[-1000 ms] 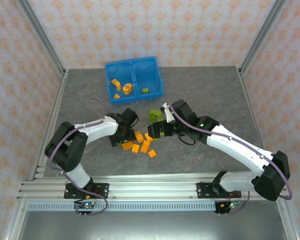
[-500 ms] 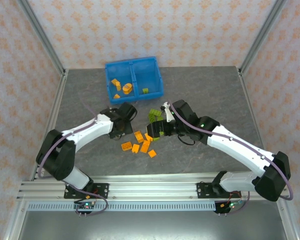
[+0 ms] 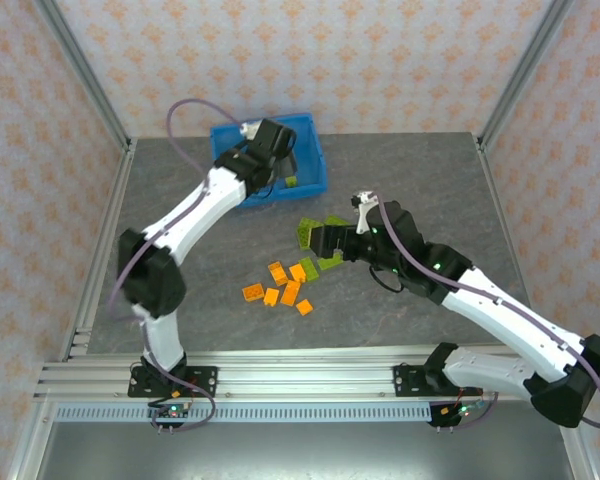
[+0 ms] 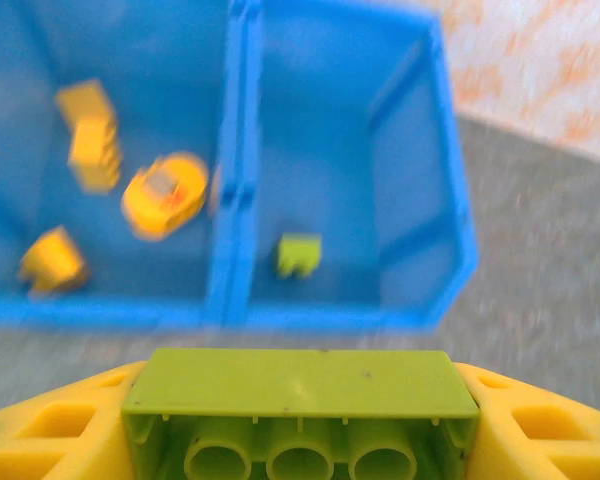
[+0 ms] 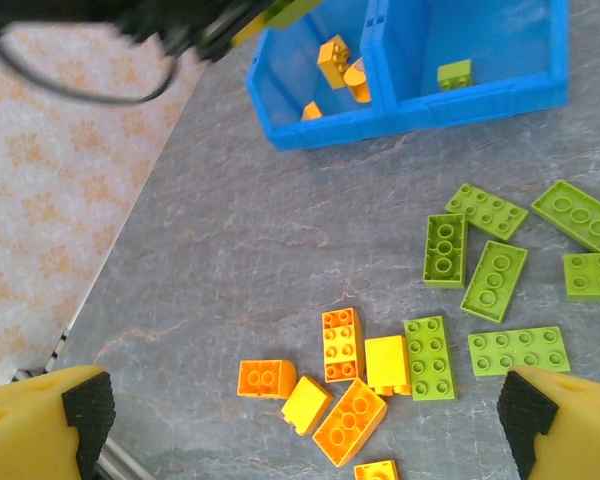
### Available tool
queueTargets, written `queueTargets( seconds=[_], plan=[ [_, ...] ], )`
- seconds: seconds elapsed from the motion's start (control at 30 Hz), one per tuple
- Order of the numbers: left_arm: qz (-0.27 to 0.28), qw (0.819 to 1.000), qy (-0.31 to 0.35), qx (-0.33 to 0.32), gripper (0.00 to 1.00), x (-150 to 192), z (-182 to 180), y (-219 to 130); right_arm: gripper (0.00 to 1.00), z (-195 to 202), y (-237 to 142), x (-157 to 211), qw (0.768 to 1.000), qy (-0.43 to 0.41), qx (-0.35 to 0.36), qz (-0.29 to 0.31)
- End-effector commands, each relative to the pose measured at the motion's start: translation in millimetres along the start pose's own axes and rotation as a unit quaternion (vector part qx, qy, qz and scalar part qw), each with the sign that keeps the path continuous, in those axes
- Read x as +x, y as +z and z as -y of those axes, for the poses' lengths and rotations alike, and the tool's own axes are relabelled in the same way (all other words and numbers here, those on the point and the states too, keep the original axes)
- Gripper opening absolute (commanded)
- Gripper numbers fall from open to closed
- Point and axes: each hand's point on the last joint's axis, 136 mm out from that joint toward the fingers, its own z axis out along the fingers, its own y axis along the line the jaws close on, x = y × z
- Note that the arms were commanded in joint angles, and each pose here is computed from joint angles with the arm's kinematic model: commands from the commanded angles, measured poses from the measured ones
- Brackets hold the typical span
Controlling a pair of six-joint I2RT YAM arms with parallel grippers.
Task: Sort the legos into containers by color
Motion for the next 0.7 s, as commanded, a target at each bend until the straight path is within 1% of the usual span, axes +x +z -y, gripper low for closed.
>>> queueTargets(
  seconds=[0.0,0.13,0.23,0.33,0.43,0.5,0.57,0.67],
  plan=[
    [0.018,0.999,0.034,-0.038,0.47,-16,3,52,1.00,10,-13,-3,0.999,0.019,0.019,0.026],
    [0.014,0.999,0.032,-0.024,0.48,-24,22,97,1.00,14,-25,-3,0.999,0.027,0.019,0.037],
    [0.019,0.999,0.027,-0.017,0.50,-24,28,120,1.00,16,-31,-2,0.999,0.030,0.021,0.040],
    [0.013,1.000,0.015,-0.006,0.53,-21,29,136,1.00,17,-36,-3,0.998,0.029,0.023,0.042],
    [0.012,1.000,0.012,0.003,0.61,-21,32,138,1.00,17,-38,-4,0.998,0.031,0.024,0.047],
    [0.012,1.000,0.010,0.013,0.67,-24,36,133,1.00,17,-37,-4,0.998,0.031,0.023,0.047],
    [0.012,1.000,0.010,0.023,0.68,-28,41,124,1.00,17,-36,-5,0.998,0.031,0.022,0.049],
    [0.015,0.999,0.013,0.037,0.69,-39,49,97,1.00,20,-33,-5,0.998,0.032,0.031,0.051]
  ],
)
